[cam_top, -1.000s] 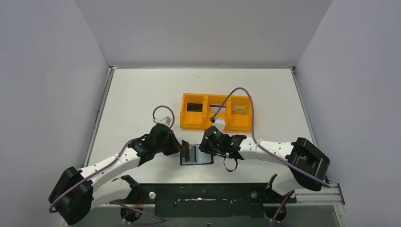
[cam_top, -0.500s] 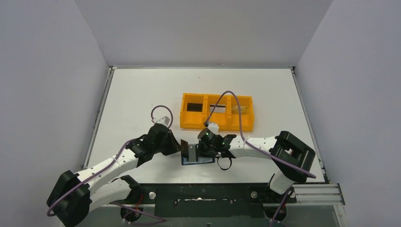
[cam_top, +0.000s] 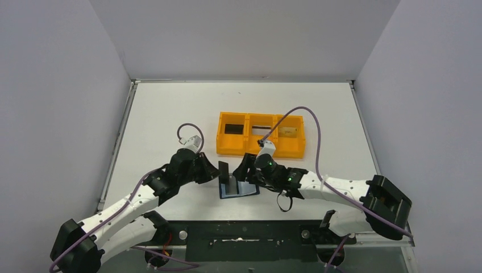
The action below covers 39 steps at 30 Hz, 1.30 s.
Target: Take the credit cards out of the card holder
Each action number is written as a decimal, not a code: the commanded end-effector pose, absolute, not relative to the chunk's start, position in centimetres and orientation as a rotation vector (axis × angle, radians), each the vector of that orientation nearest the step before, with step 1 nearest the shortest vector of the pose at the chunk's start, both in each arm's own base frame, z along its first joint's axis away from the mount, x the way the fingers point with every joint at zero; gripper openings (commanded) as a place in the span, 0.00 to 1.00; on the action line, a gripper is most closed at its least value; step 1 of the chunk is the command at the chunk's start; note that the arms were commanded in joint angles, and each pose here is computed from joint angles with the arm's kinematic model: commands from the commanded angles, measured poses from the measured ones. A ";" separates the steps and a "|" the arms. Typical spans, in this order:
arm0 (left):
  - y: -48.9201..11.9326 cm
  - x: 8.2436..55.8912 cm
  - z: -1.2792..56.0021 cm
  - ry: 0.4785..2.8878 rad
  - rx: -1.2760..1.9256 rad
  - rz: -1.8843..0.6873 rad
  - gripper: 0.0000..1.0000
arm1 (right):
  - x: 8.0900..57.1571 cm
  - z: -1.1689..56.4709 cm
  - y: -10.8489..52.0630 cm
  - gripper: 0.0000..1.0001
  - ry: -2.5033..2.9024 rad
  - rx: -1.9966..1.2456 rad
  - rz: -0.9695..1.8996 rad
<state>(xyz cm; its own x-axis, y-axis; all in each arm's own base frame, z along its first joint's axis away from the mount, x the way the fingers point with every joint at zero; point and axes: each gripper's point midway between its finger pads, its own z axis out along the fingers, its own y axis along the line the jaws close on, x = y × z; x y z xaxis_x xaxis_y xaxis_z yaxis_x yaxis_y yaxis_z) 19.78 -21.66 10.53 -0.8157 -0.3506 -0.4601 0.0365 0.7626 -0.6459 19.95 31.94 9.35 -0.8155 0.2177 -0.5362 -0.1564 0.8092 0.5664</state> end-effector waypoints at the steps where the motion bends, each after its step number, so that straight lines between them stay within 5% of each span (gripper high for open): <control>1: -23.1 20.8 15.3 2.183 -0.176 -1.057 0.00 | 21.7 13.8 31.5 0.60 2.127 0.121 1.017; 14: -25.5 18.8 20.2 1.989 -0.076 -1.390 0.00 | 19.9 19.2 33.7 0.70 1.952 -0.064 1.475; 27: -25.3 18.7 19.9 1.962 -0.098 -1.418 0.00 | 18.7 20.6 34.0 0.35 1.878 -0.120 1.681; 39: -24.7 19.1 19.9 1.928 -0.136 -1.429 0.00 | 17.8 21.5 33.8 0.20 1.820 -0.165 1.753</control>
<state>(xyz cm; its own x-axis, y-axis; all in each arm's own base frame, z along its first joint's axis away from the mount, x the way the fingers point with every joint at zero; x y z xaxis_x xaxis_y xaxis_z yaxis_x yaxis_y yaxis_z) 18.54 -24.62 17.95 -0.7687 -0.4439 -0.4605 0.2718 0.4249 -0.8634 19.56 33.03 17.48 -0.8274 0.3330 -0.4523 -0.3724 0.2776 0.8856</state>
